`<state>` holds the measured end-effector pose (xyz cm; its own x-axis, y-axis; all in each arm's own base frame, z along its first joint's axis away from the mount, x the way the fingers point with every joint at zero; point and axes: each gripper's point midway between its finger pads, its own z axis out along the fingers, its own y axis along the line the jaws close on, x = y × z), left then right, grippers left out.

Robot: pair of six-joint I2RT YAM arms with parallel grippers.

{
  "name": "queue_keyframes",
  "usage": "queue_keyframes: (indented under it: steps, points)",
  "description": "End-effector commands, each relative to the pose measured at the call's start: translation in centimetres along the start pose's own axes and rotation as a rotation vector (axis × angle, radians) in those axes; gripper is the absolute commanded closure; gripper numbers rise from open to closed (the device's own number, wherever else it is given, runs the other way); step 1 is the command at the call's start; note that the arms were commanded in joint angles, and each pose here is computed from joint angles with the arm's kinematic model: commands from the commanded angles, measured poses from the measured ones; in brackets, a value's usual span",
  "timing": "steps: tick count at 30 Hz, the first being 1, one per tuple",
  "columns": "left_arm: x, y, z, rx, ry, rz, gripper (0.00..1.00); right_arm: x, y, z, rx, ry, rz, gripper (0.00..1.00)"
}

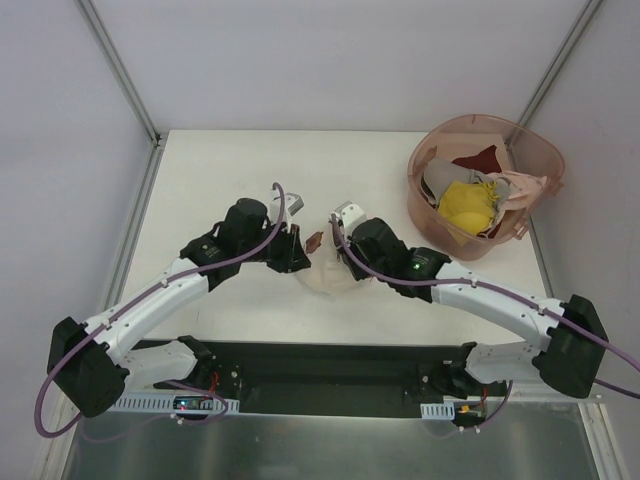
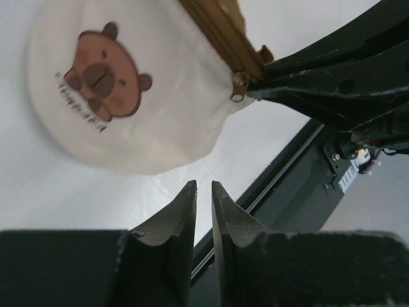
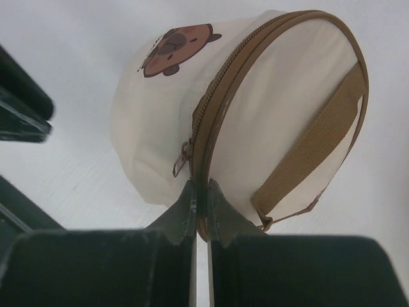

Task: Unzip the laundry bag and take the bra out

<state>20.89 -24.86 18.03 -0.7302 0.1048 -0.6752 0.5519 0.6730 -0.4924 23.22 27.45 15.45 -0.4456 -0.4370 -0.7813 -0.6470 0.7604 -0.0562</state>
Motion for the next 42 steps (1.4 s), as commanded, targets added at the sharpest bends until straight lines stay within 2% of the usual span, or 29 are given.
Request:
queue_keyframes:
  steps: [1, 4, 13, 22, 33, 36, 42]
  points:
    - [-2.6, -4.5, 0.2, 0.175, -0.032, 0.053, 0.82, -2.2, 1.1, -2.5, -0.116, -0.065, 0.022, 0.99]
    - [-3.8, -5.6, 0.5, 0.224, -0.072, 0.011, 0.74, -1.9, 1.2, -3.1, -0.143, -0.062, 0.054, 0.99]
    - [-4.6, -10.6, 0.3, 0.494, -0.104, -0.1, 0.75, -2.0, 1.0, -4.2, -0.184, -0.079, 0.117, 0.99]
    - [-3.6, -8.9, 3.7, 0.431, -0.042, -0.105, 0.71, -2.8, 1.7, -5.6, -0.236, -0.109, 0.135, 0.99]
    - [-2.6, -7.4, 4.3, 0.374, -0.041, -0.088, 0.48, -2.7, 1.8, -6.8, -0.265, -0.118, 0.141, 0.99]
    - [-2.8, -7.5, 4.4, 0.373, -0.045, -0.085, 0.48, -2.7, 2.1, -6.8, -0.278, -0.115, 0.14, 0.99]
    - [-3.6, -7.8, 4.7, 0.394, -0.073, -0.071, 0.52, -3.0, 2.6, -6.8, -0.306, -0.118, 0.146, 0.99]
